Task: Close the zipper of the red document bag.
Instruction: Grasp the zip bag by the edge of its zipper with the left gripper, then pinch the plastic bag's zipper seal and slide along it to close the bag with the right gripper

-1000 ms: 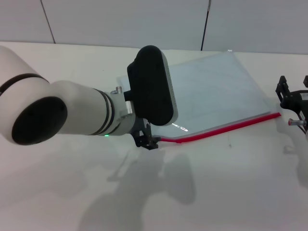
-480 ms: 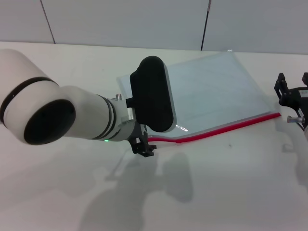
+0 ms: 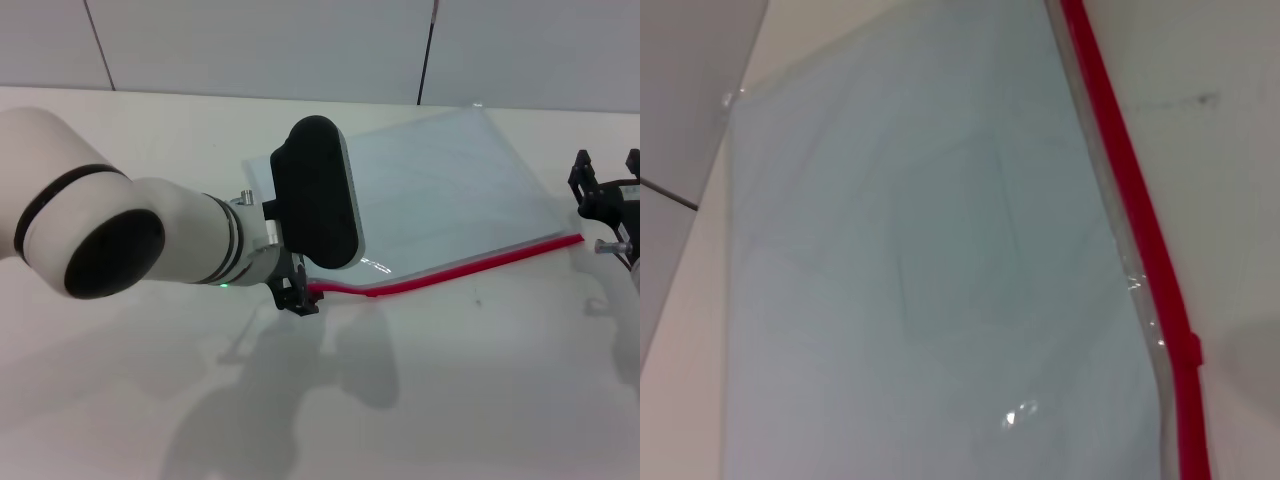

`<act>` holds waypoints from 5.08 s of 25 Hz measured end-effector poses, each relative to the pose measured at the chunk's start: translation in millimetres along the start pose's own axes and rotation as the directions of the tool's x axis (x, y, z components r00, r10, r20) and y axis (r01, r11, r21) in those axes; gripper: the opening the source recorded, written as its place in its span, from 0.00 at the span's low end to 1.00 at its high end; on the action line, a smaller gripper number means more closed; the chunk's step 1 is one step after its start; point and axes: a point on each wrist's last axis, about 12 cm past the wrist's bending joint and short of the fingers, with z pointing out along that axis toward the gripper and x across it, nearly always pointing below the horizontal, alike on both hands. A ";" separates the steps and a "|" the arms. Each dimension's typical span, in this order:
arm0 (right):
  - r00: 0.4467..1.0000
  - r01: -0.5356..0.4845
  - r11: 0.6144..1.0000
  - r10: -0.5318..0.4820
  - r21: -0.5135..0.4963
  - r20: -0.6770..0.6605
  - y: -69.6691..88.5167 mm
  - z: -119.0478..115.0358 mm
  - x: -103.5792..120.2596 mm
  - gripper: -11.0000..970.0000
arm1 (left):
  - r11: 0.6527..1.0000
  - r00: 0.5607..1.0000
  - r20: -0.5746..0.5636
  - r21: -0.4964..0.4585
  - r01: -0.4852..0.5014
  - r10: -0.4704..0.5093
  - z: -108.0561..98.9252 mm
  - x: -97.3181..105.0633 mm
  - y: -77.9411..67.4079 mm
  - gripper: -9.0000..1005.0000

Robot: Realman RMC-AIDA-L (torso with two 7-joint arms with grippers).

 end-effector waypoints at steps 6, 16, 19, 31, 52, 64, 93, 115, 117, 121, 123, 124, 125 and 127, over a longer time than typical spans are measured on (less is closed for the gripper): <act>1.000 0.000 1.000 0.000 -0.001 0.001 0.5 0.3 -0.5 0.66 | 1.000 1.000 0.018 -0.025 0.006 -0.006 5.3 2.2 2.5 0.82; 1.000 0.000 1.000 0.000 -0.004 0.004 1.4 1.4 -1.6 0.66 | 0.997 0.998 0.057 -0.069 0.022 -0.018 18.3 6.4 6.4 0.81; 1.000 0.001 1.000 -0.001 -0.004 0.004 1.2 1.6 -1.7 0.66 | 0.997 0.997 0.070 -0.077 0.018 -0.013 22.6 7.0 3.8 0.81; 1.000 0.002 1.000 -0.002 -0.007 0.007 2.4 2.7 -2.8 0.66 | 0.994 0.992 0.124 -0.104 0.044 -0.030 29.6 7.2 3.5 0.71; 1.000 0.001 1.000 -0.001 -0.008 0.008 3.1 3.1 -3.3 0.65 | 0.982 0.982 0.152 -0.130 0.135 -0.115 39.1 14.5 6.5 0.17; 0.998 -0.046 0.999 0.046 -0.011 0.042 10.5 7.7 -14.8 0.65 | 0.957 0.946 0.241 -0.138 0.254 -0.216 30.1 2.6 11.1 0.11; 0.987 0.100 0.868 -0.148 -0.486 -0.062 49.6 13.7 -104.8 0.65 | 0.957 0.956 0.226 -0.179 0.229 -0.187 18.4 5.3 17.5 0.07; 1.000 -0.010 0.854 0.011 -0.519 -0.002 79.5 -0.8 -136.0 0.64 | 0.949 0.949 0.244 -0.193 0.251 -0.201 14.2 5.0 23.9 0.08; 1.000 -0.028 0.867 0.019 -0.498 -0.023 74.0 4.1 -134.7 0.63 | 0.948 0.948 0.247 -0.192 0.253 -0.202 14.2 4.7 23.9 0.08; 0.992 -0.083 0.887 0.029 -0.454 -0.125 60.2 18.1 -131.0 0.62 | 0.948 0.947 0.249 -0.192 0.254 -0.203 14.1 4.0 24.2 0.08; 0.987 -0.114 0.891 0.049 -0.439 -0.155 55.7 21.0 -131.6 0.62 | 0.947 0.945 0.254 -0.194 0.257 -0.205 13.6 3.6 25.0 0.08; 0.985 -0.128 0.892 0.061 -0.434 -0.163 54.6 21.2 -131.7 0.61 | 0.946 0.944 0.258 -0.196 0.259 -0.205 13.4 3.4 25.4 0.09; 0.984 -0.137 0.891 0.071 -0.433 -0.164 55.0 21.0 -132.1 0.61 | 0.945 0.943 0.261 -0.198 0.261 -0.206 13.4 3.6 25.6 0.09; 0.983 -0.153 0.888 0.091 -0.433 -0.160 58.0 20.1 -133.2 0.61 | 0.942 0.940 0.267 -0.200 0.269 -0.211 13.7 4.8 25.7 0.09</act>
